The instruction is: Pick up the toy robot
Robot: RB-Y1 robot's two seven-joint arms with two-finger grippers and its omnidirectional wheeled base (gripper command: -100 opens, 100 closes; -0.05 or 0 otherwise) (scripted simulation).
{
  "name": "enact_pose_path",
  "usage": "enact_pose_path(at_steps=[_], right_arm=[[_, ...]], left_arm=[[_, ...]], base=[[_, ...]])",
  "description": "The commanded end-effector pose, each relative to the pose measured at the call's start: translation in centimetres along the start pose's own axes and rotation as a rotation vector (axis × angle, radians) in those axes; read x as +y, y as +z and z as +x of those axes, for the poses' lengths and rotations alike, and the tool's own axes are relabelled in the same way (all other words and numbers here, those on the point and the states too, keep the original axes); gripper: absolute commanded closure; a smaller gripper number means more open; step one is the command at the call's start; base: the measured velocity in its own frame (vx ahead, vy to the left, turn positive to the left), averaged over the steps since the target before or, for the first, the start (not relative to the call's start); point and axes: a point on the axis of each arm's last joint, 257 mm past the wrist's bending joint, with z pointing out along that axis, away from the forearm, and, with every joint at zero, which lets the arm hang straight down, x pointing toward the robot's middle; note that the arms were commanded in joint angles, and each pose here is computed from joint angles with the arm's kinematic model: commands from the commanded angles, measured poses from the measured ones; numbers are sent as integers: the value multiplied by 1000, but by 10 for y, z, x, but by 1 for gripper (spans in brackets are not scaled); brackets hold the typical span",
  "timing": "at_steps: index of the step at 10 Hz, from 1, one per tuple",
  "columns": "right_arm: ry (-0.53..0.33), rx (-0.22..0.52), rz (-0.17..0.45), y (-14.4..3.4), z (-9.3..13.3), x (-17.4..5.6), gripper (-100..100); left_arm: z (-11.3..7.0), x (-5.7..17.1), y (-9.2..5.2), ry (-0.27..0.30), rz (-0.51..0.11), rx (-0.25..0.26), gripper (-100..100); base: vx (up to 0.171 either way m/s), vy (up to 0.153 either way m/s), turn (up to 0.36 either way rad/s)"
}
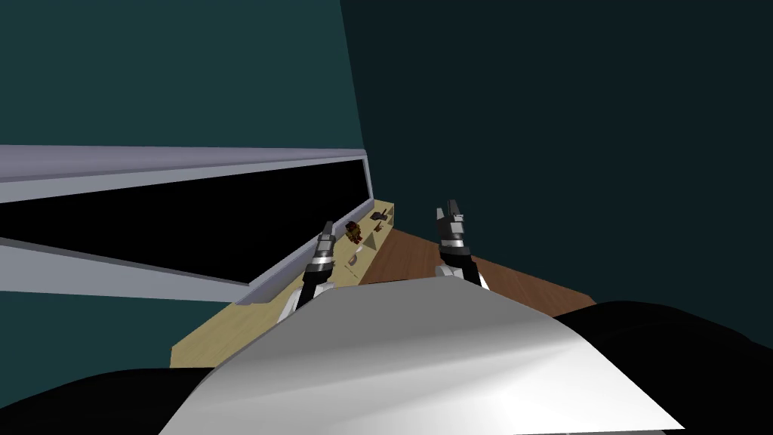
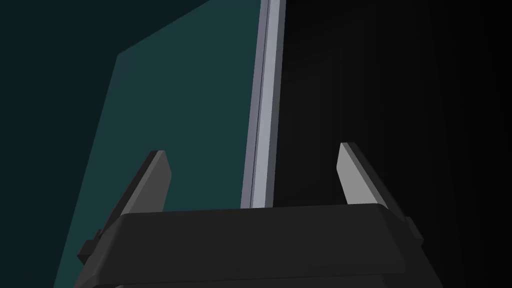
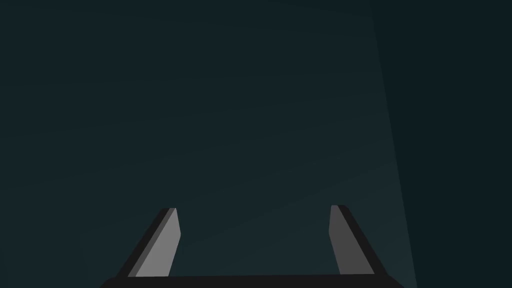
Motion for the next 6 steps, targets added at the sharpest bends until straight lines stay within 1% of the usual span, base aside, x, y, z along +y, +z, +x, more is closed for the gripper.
enact_pose_path(at_steps=[1,4,6], right_arm=[[0,0,0,0,0,0,0],[0,0,0,0,0,0,0],[0,0,0,0,0,0,0]], left_arm=[[4,17,-6,34,-28,42,-100],[10,51,-23,103,-93,124,-100],[13,76,-38,157,-141,181,-100]], base=[[-94,86,-29],[-98,118,-44],[-105,99,-55]])
